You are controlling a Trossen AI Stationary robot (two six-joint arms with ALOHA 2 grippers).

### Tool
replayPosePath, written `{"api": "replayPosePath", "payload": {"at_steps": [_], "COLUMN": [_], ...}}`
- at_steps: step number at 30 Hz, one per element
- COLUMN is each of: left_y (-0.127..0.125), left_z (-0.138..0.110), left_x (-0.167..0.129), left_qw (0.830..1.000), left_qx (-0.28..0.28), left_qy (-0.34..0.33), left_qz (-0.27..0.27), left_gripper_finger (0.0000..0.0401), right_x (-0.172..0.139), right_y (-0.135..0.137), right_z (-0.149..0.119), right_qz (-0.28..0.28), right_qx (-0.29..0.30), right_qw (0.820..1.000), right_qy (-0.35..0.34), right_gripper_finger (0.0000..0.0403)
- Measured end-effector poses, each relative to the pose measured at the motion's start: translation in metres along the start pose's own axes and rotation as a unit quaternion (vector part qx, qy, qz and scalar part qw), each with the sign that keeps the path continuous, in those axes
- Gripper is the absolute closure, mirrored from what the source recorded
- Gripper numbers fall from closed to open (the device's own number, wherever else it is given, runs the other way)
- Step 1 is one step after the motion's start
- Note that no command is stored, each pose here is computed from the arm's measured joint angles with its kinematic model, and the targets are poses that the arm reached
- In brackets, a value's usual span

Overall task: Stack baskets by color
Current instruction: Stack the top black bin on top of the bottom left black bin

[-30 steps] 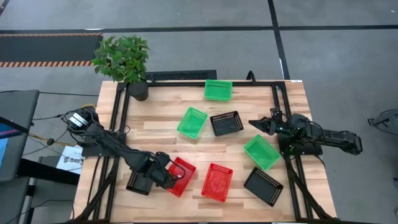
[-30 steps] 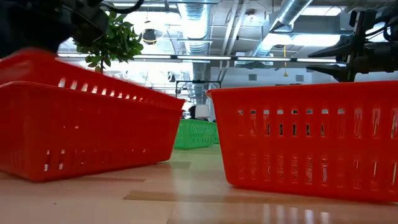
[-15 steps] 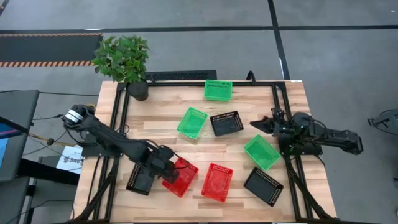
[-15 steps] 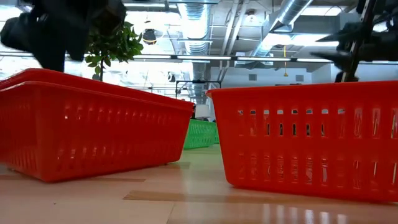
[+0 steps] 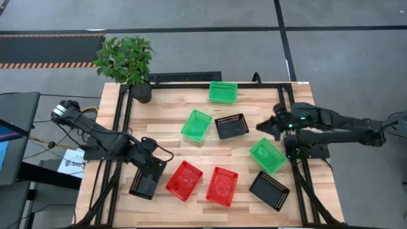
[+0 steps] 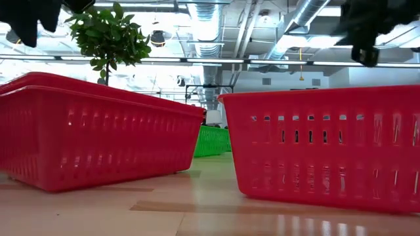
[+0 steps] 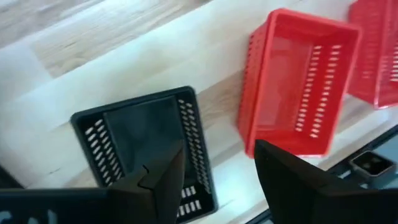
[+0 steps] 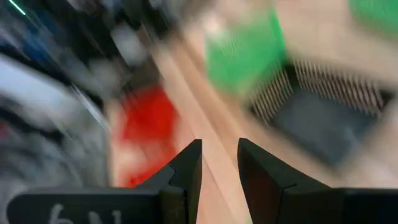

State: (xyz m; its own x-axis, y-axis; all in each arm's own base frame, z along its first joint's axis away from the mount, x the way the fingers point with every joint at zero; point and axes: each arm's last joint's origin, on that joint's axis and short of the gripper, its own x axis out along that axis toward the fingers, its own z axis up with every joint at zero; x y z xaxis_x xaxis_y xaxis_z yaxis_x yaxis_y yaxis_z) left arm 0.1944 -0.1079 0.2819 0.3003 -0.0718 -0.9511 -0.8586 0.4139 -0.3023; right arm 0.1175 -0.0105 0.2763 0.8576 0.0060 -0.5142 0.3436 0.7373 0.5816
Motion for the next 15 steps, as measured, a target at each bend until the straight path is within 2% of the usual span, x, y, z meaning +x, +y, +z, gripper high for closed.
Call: {"api": "replayPosePath", "payload": {"at_steps": [2,4,6,8,11,13,15], "left_y": [0.001,0.001,0.003,0.004,0.005,0.006,0.006], "left_z": [-0.002,-0.003,-0.004,-0.004,-0.005,-0.004,-0.004], "left_x": [0.000,0.001,0.001,0.001,0.001,0.000,0.000], "left_qw": [1.000,1.000,1.000,0.999,0.999,0.998,0.997], "left_qx": [0.006,0.010,0.014,0.019,0.024,0.026,0.026], "left_qy": [0.001,0.003,-0.001,-0.012,-0.034,-0.050,-0.064], "left_qz": [0.008,0.013,0.019,0.023,0.027,0.029,0.028], "left_gripper_finger": [0.0225,0.0225,0.0225,0.0225,0.0225,0.0225,0.0225], "right_x": [0.007,0.016,0.024,0.032,0.042,0.049,0.054], "right_y": [0.005,0.012,0.021,0.030,0.038,0.043,0.047], "right_z": [-0.002,-0.006,-0.014,-0.023,-0.042,-0.051,-0.057], "right_qz": [-0.047,-0.072,-0.073,-0.072,-0.103,-0.132,-0.168], "right_qx": [-0.010,-0.019,-0.025,-0.032,-0.044,-0.054,-0.057], "right_qw": [0.994,0.977,0.954,0.933,0.906,0.902,0.905], "right_qy": [0.103,0.202,0.291,0.350,0.408,0.408,0.387], "right_gripper_finger": [0.0279,0.0284,0.0292,0.0303,0.0317,0.0324,0.0328]}}
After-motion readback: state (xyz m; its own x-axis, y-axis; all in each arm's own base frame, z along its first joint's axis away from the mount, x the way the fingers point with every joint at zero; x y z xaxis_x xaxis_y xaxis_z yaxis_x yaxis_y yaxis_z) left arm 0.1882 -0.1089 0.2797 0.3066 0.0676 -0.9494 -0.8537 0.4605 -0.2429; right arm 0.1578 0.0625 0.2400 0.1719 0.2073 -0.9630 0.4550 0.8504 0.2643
